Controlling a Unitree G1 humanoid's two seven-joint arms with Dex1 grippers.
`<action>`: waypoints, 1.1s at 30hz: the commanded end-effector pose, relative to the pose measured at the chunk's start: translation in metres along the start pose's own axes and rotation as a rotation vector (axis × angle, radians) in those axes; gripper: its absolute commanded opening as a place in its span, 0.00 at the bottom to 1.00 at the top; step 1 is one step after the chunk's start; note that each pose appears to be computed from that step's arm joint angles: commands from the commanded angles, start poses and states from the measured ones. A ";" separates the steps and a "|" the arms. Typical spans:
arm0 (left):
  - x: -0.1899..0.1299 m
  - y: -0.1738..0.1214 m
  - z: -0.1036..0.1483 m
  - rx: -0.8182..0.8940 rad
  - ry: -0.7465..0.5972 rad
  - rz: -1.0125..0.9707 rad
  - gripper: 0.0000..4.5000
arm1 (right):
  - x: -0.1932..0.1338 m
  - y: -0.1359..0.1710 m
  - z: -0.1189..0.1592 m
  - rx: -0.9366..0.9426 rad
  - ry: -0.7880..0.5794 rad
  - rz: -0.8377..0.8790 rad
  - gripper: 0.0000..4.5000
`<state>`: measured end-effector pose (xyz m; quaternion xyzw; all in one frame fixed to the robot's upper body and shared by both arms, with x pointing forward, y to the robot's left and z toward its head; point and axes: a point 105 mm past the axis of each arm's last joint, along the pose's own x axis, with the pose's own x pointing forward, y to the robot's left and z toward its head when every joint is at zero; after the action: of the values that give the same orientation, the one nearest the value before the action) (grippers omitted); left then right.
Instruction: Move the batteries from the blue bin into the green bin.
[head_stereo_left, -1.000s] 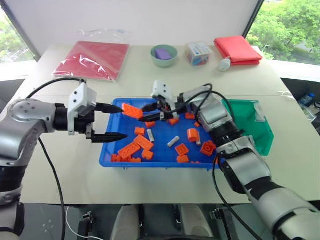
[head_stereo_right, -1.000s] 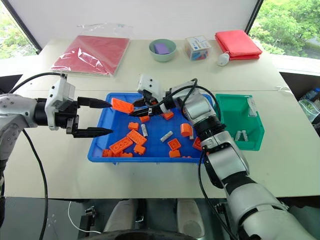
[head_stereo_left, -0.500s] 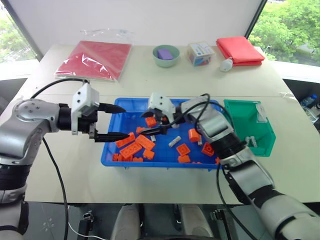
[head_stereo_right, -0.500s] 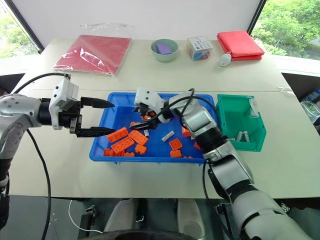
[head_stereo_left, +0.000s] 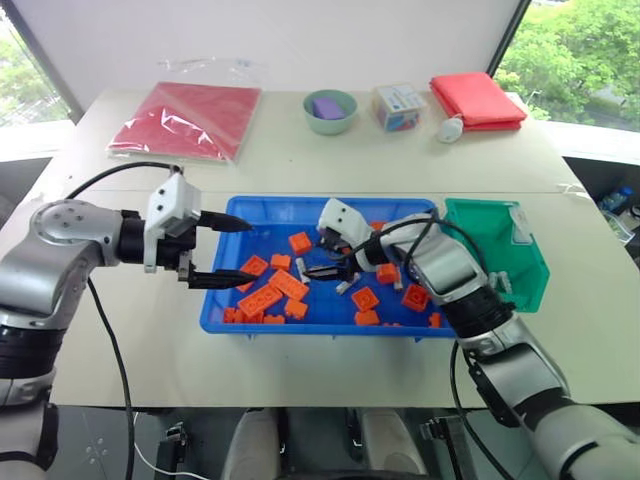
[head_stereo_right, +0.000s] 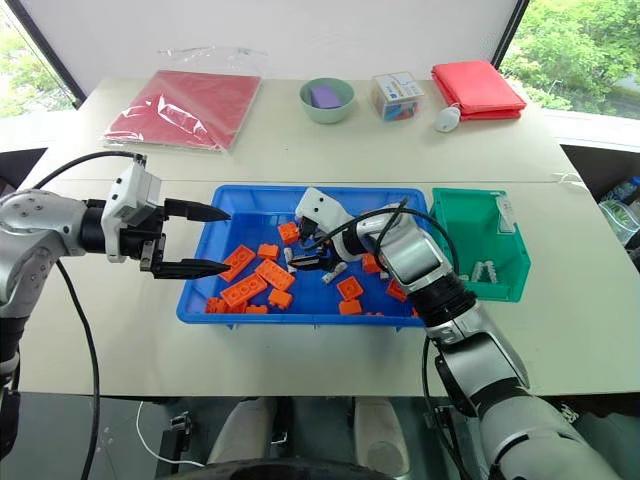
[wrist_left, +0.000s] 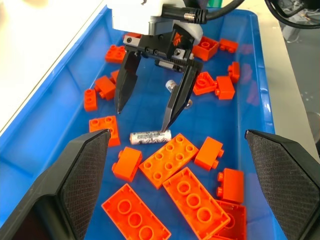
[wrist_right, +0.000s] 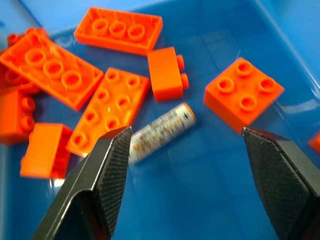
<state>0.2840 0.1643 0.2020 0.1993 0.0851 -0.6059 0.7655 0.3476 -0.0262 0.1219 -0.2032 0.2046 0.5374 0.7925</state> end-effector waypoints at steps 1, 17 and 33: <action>-0.002 0.001 0.008 0.045 -0.009 0.001 1.00 | 0.001 -0.002 0.007 -0.006 -0.018 -0.027 0.80; -0.006 0.003 0.007 0.041 -0.011 0.029 1.00 | 0.009 0.006 -0.011 -0.157 0.083 -0.035 0.04; 0.012 -0.001 0.011 0.035 -0.066 -0.017 1.00 | -0.147 -0.046 0.006 0.161 -0.189 -0.337 0.01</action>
<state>0.2846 0.1530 0.2002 0.1817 0.0681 -0.6168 0.7628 0.3468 -0.1319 0.1914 -0.1464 0.1538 0.4178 0.8834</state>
